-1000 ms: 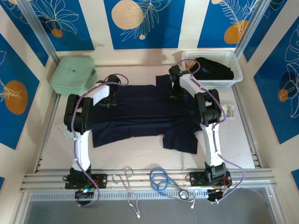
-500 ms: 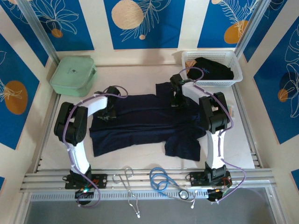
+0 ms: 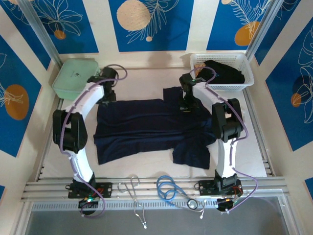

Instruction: Fold and stack the t-shirts

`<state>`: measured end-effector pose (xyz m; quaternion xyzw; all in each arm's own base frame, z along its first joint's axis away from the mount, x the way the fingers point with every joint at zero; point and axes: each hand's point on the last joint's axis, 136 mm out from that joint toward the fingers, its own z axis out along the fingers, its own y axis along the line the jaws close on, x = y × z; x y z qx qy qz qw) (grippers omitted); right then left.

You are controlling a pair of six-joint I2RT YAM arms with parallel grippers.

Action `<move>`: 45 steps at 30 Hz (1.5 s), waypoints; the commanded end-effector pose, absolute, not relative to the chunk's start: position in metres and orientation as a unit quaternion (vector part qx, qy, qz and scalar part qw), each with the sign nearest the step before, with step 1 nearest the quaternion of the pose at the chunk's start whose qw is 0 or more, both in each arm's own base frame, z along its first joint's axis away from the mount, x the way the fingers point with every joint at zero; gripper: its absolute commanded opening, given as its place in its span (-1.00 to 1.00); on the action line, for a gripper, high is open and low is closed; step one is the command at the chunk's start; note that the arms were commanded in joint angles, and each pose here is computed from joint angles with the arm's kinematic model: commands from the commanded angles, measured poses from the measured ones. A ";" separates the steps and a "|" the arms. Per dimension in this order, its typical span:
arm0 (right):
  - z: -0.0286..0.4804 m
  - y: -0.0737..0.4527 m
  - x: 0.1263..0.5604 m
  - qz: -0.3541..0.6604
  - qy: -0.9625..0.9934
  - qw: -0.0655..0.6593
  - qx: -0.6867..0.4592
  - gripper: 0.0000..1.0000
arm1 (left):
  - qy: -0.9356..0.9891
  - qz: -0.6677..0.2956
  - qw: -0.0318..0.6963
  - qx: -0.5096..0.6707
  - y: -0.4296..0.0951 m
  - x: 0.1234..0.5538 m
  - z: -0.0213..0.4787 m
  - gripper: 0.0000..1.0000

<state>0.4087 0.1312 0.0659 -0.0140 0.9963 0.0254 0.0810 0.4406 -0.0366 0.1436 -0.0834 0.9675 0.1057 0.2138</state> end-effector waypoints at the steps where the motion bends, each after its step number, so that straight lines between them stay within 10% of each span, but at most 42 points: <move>1: 0.102 0.132 0.391 0.066 0.994 0.088 -0.002 -1.00 | 0.980 0.076 0.178 -0.052 -0.026 0.454 0.132 -0.09; 41: 0.137 0.093 0.323 0.105 0.988 0.107 0.036 -1.00 | 0.997 0.015 0.080 -0.001 0.018 0.508 0.011 -0.17; 45: 0.139 0.095 0.330 0.109 0.987 0.109 0.039 -1.00 | 0.997 0.008 0.074 -0.001 0.015 0.504 0.003 -0.43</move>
